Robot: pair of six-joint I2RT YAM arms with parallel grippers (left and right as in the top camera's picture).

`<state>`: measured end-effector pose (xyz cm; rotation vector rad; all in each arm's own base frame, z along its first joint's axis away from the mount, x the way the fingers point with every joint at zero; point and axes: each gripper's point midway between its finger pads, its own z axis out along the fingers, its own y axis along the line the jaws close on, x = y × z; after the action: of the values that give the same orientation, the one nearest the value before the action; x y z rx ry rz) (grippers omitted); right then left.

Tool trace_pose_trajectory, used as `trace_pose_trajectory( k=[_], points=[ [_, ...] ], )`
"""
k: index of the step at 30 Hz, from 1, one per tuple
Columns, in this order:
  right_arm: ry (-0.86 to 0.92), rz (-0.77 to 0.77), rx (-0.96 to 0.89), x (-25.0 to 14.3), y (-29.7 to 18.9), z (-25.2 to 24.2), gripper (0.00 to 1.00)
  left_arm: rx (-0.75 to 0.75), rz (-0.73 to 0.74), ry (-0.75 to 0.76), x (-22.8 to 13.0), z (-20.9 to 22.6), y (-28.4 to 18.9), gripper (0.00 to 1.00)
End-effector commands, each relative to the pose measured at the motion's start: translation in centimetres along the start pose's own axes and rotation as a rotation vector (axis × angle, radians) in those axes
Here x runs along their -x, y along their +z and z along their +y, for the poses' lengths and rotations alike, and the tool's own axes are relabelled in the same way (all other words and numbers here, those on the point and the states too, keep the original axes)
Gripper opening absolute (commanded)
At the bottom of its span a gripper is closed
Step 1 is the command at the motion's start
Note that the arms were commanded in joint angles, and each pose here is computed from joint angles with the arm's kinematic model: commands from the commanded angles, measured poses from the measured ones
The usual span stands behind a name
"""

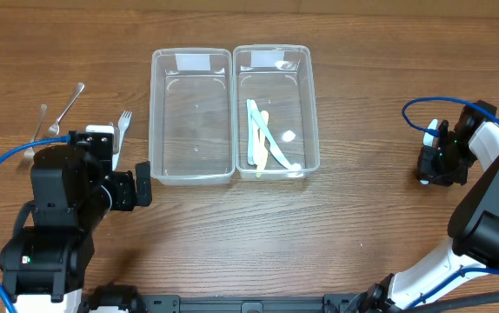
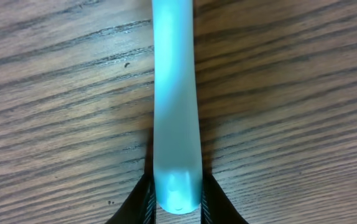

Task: Pack container
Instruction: 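Grasp the light-blue plastic spoon with the right gripper, then lower the light-blue spoon into the right container and release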

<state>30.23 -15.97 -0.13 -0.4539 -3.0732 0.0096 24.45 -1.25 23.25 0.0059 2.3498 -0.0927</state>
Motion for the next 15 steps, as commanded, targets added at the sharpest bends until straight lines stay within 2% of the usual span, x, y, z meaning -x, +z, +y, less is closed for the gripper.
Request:
trace_pose_trajectory(
  k=[1,5,8,11,15],
  points=[
    [0.021,0.015,0.061,0.1,1.4,1.3,0.07,-0.011,-0.032,-0.011,1.0,-0.2,-0.6,1.0],
    [0.079,-0.103,0.047,3.2,-2.8,2.0,0.04,-0.011,-0.036,-0.011,1.1,-0.2,-0.6,1.0],
    [0.021,-0.254,0.044,6.2,-9.6,5.1,0.04,-0.011,-0.037,-0.011,1.1,-0.2,-0.7,1.0],
    [-0.098,-0.389,0.067,7.2,-17.7,11.4,0.04,-0.011,-0.037,-0.011,1.1,-0.2,-0.7,1.0],
    [-0.281,-0.509,0.076,5.3,-24.9,21.2,0.04,-0.011,-0.035,-0.011,1.1,-0.2,-0.6,1.0]
  ],
)
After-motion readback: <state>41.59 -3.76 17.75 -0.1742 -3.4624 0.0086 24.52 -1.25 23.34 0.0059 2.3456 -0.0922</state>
